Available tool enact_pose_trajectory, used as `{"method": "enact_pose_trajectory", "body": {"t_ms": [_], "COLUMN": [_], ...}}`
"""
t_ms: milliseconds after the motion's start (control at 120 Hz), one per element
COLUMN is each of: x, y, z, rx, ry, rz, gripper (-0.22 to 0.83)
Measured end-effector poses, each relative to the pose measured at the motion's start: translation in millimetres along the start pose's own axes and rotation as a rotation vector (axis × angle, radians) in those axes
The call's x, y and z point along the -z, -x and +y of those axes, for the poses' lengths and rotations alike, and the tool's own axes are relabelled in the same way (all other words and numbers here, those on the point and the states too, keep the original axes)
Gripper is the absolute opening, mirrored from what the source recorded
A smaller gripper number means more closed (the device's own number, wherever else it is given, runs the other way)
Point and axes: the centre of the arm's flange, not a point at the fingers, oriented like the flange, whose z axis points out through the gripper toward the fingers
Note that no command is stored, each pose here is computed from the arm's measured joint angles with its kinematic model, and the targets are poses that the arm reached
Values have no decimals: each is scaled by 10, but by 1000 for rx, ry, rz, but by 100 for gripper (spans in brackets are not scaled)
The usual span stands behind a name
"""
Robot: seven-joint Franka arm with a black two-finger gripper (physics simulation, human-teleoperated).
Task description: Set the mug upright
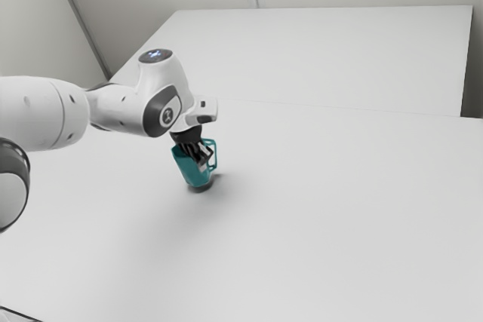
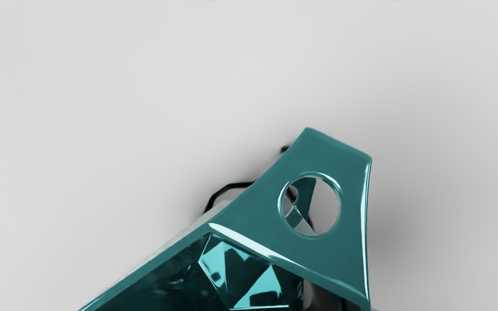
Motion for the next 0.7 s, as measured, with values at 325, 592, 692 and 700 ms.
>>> {"method": "enact_pose_trajectory", "body": {"t_ms": [325, 592, 692, 700], "x": [-191, -39, 262, 291], "y": [-21, 3, 17, 20], "z": [-44, -18, 17, 18], "rx": [47, 42, 31, 29], "ry": [11, 24, 32, 32], "rz": [4, 28, 66, 69], "gripper": [-13, 38, 47, 47]}}
